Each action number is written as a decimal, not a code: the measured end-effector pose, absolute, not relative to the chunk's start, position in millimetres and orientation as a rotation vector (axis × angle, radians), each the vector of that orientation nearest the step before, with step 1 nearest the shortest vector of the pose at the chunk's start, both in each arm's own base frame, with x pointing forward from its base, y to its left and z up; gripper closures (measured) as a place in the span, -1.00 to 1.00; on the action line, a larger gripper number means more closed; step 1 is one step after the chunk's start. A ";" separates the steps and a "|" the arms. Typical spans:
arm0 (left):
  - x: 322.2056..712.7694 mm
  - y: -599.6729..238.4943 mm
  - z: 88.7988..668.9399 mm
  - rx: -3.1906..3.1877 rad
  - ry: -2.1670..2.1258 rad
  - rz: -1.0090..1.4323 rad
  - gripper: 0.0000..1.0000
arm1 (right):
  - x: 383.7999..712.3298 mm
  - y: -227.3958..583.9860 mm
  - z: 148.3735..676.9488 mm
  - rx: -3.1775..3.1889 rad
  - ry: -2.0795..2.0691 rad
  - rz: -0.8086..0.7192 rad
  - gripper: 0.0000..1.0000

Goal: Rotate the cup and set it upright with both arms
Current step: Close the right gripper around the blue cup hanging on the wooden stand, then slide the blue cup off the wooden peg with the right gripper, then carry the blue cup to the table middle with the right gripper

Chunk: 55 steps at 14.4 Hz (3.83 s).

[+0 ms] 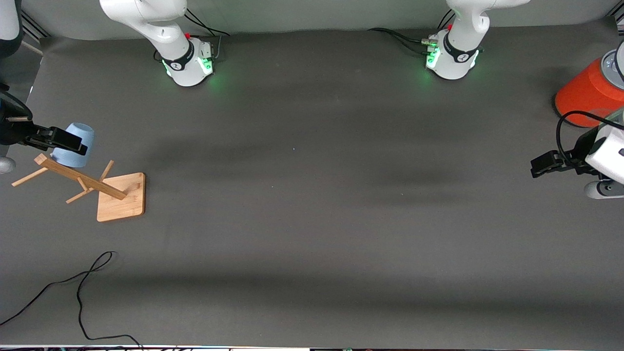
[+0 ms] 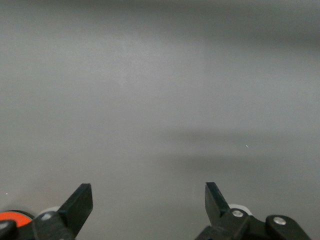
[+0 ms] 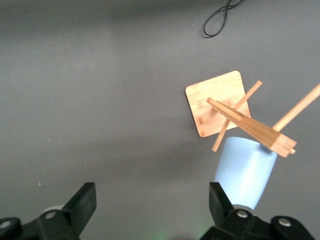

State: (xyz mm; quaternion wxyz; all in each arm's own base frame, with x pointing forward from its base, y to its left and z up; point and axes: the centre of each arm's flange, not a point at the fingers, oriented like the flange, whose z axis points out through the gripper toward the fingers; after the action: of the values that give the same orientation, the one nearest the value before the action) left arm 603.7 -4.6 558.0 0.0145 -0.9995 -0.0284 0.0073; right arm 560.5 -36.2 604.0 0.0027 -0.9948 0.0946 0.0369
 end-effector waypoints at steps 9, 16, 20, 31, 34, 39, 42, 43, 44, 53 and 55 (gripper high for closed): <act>601.1 5.6 564.5 -3.106 -0.117 0.041 -1.00 | 499.1 -176.6 597.1 -2.987 0.840 0.195 -1.00; 598.5 20.9 571.0 -3.101 -0.160 0.042 -1.00 | 496.0 -167.4 535.5 -2.957 0.895 0.158 -1.00; 598.8 21.1 569.7 -3.101 -0.160 0.045 -1.00 | 476.3 -161.6 487.1 -2.936 0.898 0.126 -1.00; 600.8 17.8 564.3 -3.102 -0.154 0.059 -1.00 | 470.0 -155.3 457.3 -2.907 0.909 0.098 -0.58; 600.9 17.9 563.9 -3.101 -0.155 0.060 -1.00 | 469.9 -155.1 457.5 -2.907 0.909 0.098 -0.58; 601.1 18.1 562.7 -3.101 -0.156 0.063 -1.00 | 455.7 -142.7 480.5 -2.864 0.987 0.145 -0.58; 601.4 18.2 561.8 -3.101 -0.156 0.066 -1.00 | 438.3 -116.1 512.5 -2.822 1.050 0.173 -0.58; 601.4 18.2 561.8 -3.101 -0.156 0.066 -1.00 | 431.9 -107.1 522.2 -2.812 1.068 0.184 -0.58; 601.4 18.2 561.7 -3.101 -0.156 0.066 -1.00 | 426.0 -97.3 531.3 -2.805 1.088 0.192 -0.58; 601.5 23.3 560.8 -3.100 -0.170 0.069 -1.00 | 411.0 141.7 577.8 -2.689 1.448 0.171 -0.58; 602.9 23.5 559.0 -3.100 -0.170 0.066 -1.00 | 420.9 216.5 580.2 -2.652 1.548 0.161 -0.58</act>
State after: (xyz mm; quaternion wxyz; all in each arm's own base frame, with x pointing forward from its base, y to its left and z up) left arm 602.9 23.5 559.0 0.0182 -0.9981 -0.0548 0.0211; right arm 420.9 216.5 580.2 0.0332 -0.8620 0.5030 0.0523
